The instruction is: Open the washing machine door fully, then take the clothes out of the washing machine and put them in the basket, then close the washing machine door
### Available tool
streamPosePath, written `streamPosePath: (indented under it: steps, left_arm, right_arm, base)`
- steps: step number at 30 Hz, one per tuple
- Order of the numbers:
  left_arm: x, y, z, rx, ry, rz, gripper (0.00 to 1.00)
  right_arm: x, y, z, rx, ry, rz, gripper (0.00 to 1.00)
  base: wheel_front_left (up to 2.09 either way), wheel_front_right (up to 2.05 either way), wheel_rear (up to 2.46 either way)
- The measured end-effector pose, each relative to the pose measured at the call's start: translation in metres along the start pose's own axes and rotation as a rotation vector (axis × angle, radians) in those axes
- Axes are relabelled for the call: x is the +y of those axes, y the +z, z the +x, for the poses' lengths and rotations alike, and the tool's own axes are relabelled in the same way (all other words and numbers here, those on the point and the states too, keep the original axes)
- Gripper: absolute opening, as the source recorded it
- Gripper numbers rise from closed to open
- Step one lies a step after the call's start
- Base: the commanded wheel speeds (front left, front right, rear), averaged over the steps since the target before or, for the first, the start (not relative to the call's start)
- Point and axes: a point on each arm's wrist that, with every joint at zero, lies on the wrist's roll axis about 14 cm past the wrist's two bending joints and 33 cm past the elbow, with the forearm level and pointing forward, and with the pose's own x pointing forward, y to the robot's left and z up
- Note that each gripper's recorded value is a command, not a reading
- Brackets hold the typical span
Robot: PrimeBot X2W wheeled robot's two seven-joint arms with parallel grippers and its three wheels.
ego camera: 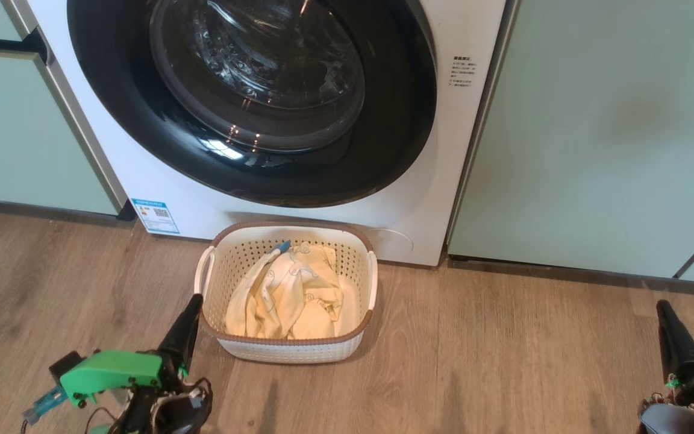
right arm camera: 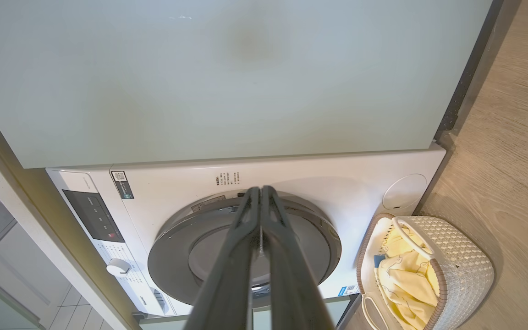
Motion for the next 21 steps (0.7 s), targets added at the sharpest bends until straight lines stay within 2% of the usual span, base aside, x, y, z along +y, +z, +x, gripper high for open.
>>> streamPosePath:
  steps: [21]
  left_arm:
    - [0.0000, -0.0001, 0.0000, 0.000, 0.000, 0.000, 0.00]
  right_arm:
    - [0.0000, 0.0000, 0.0000, 0.000, 0.000, 0.000, 0.00]
  base:
    - [0.00, 0.00, 0.00]
